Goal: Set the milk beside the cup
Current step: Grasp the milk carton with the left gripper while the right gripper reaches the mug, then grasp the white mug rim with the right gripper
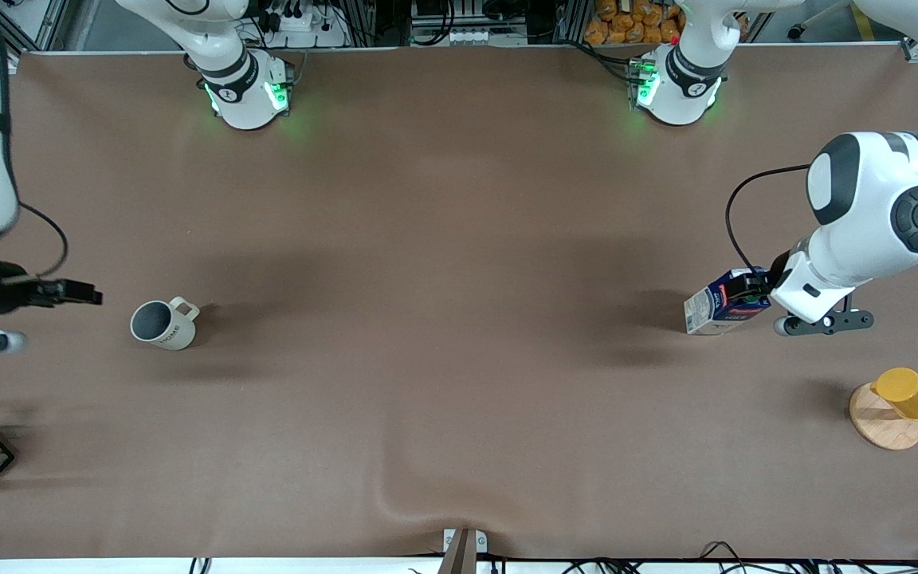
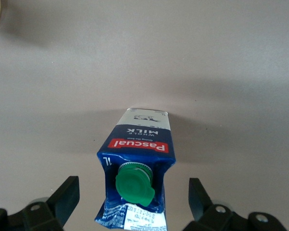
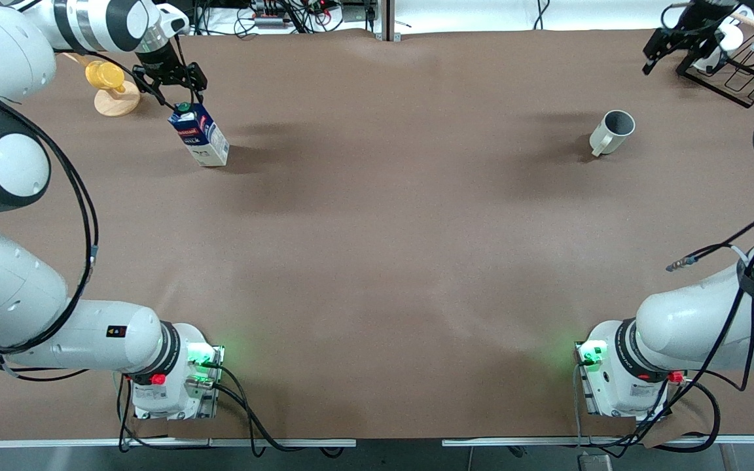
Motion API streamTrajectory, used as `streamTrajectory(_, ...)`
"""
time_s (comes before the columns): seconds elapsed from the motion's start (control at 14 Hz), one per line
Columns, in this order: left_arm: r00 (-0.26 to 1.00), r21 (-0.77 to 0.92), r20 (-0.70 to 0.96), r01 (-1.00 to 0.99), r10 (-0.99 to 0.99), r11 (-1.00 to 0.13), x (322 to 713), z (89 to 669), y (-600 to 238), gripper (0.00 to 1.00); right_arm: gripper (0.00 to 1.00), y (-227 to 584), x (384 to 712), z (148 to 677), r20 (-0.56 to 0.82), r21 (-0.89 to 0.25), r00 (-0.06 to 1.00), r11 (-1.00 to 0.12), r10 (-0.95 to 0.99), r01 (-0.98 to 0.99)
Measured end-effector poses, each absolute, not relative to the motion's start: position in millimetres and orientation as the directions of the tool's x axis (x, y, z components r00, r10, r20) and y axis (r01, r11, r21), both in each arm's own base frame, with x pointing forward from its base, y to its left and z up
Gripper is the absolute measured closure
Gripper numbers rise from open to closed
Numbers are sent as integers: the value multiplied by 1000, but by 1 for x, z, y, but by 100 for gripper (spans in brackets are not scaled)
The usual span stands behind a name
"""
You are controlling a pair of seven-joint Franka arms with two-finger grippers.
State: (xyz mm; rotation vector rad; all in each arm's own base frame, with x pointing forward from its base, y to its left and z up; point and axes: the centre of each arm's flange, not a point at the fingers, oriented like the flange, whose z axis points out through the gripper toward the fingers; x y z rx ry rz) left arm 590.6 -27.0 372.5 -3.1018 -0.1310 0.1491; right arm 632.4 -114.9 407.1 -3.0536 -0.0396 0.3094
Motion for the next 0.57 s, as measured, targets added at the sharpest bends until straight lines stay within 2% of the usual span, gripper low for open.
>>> streamTrajectory(0.14,991,-38,-101,83,87,-996,591,368,-26,0,17,-116,637,381,-219,-81,974,-996,56,39)
streamTrajectory(0.36,990,-39,-109,81,85,-996,590,364,-26,0,19,-120,642,340,-165,-76,980,-992,115,104)
streamTrajectory(0.57,989,-40,-122,79,83,-996,588,358,-26,0,23,-120,631,291,-116,-61,981,-987,154,148)
